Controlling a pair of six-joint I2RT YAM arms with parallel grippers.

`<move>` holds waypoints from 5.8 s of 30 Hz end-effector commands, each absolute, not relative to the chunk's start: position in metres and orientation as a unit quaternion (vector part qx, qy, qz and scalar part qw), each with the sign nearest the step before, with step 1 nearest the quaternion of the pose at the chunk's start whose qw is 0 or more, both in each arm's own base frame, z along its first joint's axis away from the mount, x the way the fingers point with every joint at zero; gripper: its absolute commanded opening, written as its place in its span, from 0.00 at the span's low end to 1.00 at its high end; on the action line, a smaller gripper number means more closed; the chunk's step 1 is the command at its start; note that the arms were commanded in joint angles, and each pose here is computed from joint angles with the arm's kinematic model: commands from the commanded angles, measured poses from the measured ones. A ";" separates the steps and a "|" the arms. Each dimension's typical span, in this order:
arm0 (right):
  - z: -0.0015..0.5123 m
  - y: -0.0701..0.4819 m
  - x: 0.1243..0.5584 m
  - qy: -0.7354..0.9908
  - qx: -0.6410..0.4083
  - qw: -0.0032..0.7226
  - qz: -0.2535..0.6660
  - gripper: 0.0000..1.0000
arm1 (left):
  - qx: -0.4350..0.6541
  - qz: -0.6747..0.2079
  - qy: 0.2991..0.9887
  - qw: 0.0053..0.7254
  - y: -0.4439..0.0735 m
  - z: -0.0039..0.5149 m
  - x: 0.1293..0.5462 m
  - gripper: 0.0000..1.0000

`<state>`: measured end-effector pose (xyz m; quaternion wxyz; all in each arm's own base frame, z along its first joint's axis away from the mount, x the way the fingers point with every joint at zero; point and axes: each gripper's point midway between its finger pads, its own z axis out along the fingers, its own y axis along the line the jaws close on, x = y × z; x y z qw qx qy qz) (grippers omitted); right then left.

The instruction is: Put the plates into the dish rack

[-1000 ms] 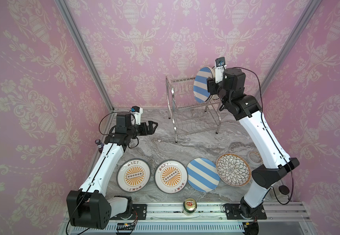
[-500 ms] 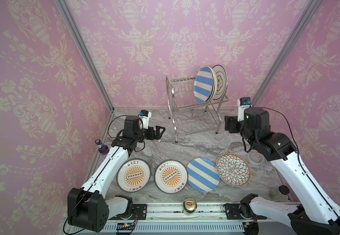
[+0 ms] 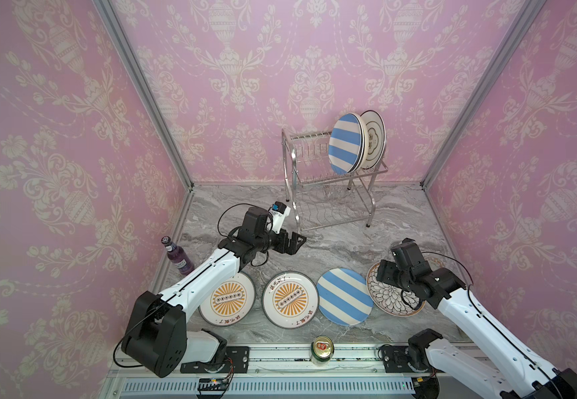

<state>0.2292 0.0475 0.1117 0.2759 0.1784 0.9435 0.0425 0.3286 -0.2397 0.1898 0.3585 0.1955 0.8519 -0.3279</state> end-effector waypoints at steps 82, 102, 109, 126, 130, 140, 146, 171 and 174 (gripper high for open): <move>0.124 0.066 0.315 0.930 0.188 0.294 0.117 0.84 | 0.284 -0.352 0.832 0.321 -0.318 0.142 0.319 0.99; 0.086 0.013 0.220 0.904 0.317 0.253 0.132 0.69 | 0.294 -0.358 0.827 0.318 -0.323 0.146 0.320 0.99; 0.073 0.005 0.227 0.897 0.337 0.244 0.149 0.66 | 0.292 -0.337 0.834 0.324 -0.312 0.145 0.320 0.99; 0.062 -0.026 0.290 0.898 0.329 0.255 0.145 0.44 | 0.276 -0.315 0.843 0.337 -0.290 0.150 0.323 0.99; 0.057 -0.031 0.298 0.899 0.330 0.249 0.147 0.41 | 0.274 -0.313 0.844 0.340 -0.286 0.151 0.323 0.99; 0.051 -0.035 0.312 0.912 0.306 0.232 0.142 0.33 | 0.268 -0.306 0.847 0.341 -0.281 0.149 0.324 0.99; 0.050 -0.034 0.316 0.913 0.302 0.232 0.145 0.31 | 0.268 -0.311 0.843 0.347 -0.282 0.154 0.325 0.99; 0.037 -0.033 0.315 0.922 0.284 0.220 0.141 0.14 | 0.251 -0.290 0.848 0.365 -0.264 0.159 0.328 0.99; 0.041 -0.036 0.315 0.924 0.282 0.222 0.130 0.11 | 0.251 -0.290 0.848 0.366 -0.263 0.159 0.328 0.99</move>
